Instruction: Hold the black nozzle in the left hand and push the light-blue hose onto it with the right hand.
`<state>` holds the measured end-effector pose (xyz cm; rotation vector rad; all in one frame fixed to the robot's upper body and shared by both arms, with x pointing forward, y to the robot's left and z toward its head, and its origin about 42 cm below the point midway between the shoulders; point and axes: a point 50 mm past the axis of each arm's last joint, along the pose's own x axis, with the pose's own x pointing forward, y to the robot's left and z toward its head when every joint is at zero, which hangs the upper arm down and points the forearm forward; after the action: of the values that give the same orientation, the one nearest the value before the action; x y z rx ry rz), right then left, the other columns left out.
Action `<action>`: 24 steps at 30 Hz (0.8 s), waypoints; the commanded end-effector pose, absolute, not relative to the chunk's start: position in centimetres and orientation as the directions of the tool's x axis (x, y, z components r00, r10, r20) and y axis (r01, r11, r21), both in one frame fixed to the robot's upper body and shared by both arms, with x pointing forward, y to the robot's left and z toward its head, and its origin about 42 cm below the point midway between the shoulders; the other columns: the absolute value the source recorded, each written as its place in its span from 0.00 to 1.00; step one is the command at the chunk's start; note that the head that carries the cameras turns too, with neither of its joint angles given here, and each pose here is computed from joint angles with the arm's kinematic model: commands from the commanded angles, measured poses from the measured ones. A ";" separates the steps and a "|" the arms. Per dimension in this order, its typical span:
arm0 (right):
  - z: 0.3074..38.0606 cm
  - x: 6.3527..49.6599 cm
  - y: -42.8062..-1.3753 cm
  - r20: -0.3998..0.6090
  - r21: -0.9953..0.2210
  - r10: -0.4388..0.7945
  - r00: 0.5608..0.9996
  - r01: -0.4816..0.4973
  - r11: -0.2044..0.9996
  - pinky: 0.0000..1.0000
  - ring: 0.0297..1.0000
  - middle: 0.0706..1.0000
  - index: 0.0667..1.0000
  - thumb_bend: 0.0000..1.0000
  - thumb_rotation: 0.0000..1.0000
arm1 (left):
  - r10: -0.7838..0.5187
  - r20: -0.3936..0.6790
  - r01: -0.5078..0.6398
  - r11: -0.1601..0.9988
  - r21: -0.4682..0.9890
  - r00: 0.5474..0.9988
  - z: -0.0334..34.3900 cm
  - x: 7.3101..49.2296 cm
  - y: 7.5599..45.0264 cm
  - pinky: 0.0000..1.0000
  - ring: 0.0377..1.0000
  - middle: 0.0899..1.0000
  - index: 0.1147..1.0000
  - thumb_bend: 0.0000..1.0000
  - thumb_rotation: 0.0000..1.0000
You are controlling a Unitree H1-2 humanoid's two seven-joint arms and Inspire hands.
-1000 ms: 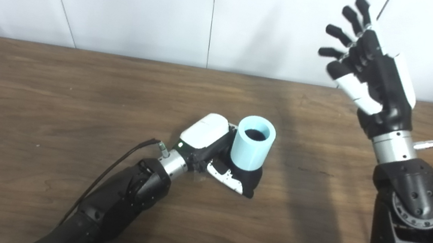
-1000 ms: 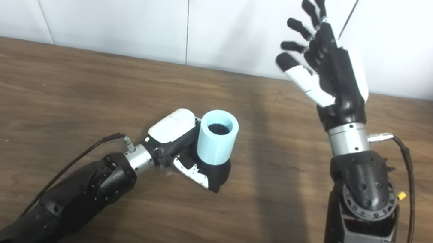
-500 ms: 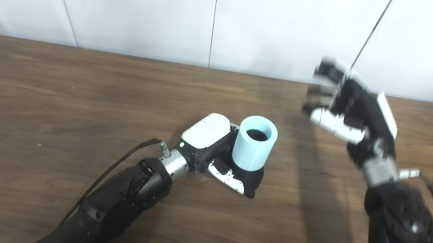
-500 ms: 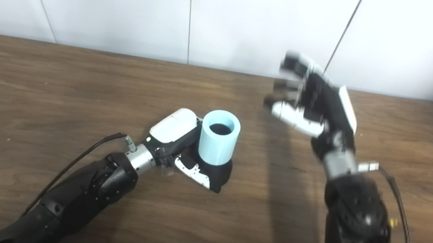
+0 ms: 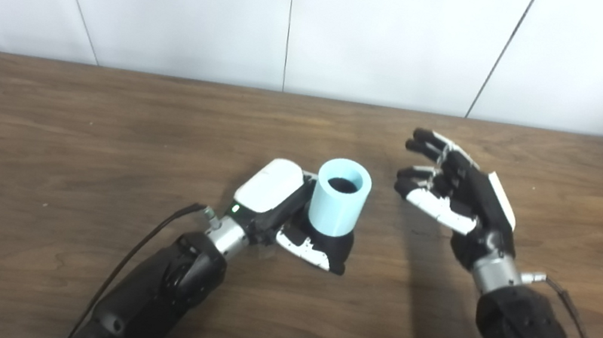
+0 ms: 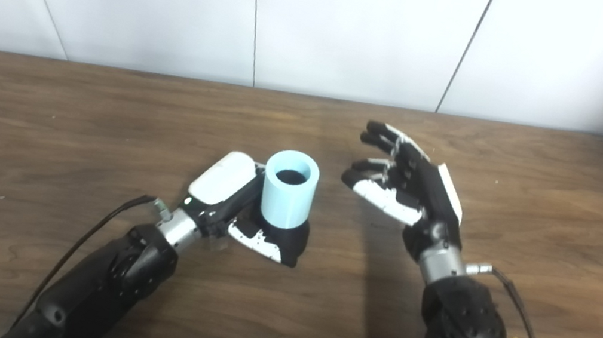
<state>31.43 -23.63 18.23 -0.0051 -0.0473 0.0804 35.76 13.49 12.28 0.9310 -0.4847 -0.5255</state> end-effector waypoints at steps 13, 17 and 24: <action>17.9 31.8 -23.0 0.069 0.118 -0.018 0.997 0.010 0.993 0.42 0.60 0.79 0.78 0.54 0.22 | -0.375 0.013 0.259 0.664 0.701 0.927 14.0 34.3 19.0 0.88 1.00 1.00 1.00 0.99 0.39; 17.8 31.6 -22.9 0.076 0.129 -0.030 0.997 0.020 0.991 0.40 0.58 0.77 0.77 0.53 0.21 | -0.356 -0.001 0.257 0.672 0.695 0.934 13.5 34.4 19.3 0.83 1.00 1.00 1.00 0.96 0.29; 17.5 30.9 -22.7 0.088 0.145 -0.037 0.995 0.024 0.989 0.37 0.53 0.75 0.77 0.56 0.22 | -0.356 -0.034 0.277 0.661 0.697 0.934 12.5 34.0 19.6 0.80 1.00 1.00 1.00 0.97 0.21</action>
<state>30.72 -22.72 15.85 0.1381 0.0082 -0.0361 34.20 17.56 14.21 0.7264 -0.2207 -0.3845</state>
